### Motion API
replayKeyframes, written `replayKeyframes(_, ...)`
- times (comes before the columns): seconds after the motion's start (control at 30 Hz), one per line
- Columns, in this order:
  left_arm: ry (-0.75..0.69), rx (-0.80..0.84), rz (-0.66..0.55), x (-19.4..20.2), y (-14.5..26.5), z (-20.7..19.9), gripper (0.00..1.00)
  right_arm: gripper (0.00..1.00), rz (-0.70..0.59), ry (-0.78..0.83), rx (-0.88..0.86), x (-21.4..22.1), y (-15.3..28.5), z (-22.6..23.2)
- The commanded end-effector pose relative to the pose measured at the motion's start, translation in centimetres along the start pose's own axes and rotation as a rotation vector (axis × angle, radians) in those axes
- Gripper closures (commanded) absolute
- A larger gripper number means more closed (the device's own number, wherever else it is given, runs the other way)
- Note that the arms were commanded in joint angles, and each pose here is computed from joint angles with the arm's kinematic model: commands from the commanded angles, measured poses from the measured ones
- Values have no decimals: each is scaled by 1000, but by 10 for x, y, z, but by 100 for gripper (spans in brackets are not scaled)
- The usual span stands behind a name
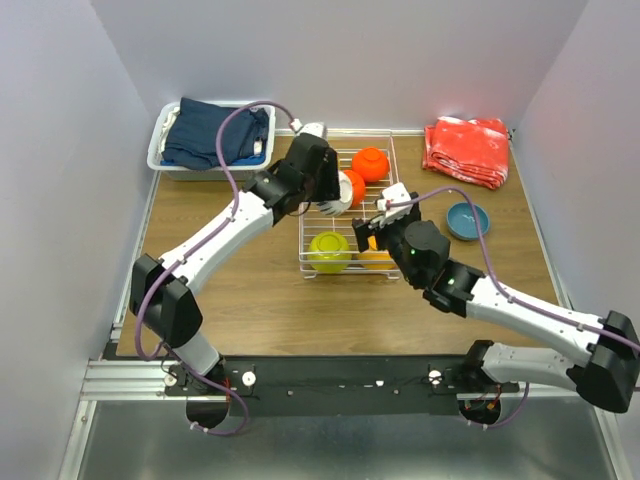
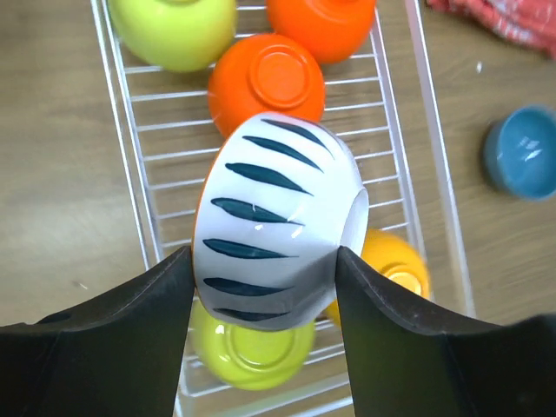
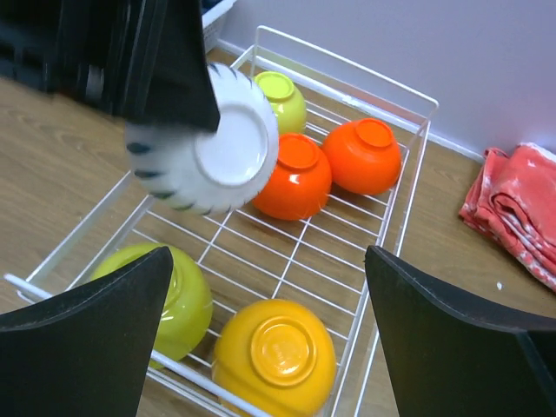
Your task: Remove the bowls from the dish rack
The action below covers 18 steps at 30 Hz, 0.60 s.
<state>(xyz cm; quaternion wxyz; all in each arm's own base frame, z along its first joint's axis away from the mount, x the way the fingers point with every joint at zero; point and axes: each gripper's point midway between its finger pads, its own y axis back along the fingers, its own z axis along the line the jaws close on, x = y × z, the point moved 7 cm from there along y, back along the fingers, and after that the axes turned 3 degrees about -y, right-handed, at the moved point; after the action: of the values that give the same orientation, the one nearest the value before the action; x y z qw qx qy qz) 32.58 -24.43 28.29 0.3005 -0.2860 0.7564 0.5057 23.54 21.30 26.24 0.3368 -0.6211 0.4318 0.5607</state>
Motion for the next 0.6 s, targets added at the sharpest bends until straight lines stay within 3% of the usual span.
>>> replayKeyframes(0.0,-457,13,-288,-21,28,-16,100,0,231,-94,121,1,23,-15)
replayKeyframes(0.17,-679,54,-450,-9,41,-24,100,0,341,-142,170,-11,35,-28)
replayKeyframes(0.4,-854,100,-608,4,57,-29,100,0,354,-289,241,-27,52,-59)
replayKeyframes(0.57,-1001,151,-724,31,72,-44,100,0,456,-387,222,-19,44,-83)
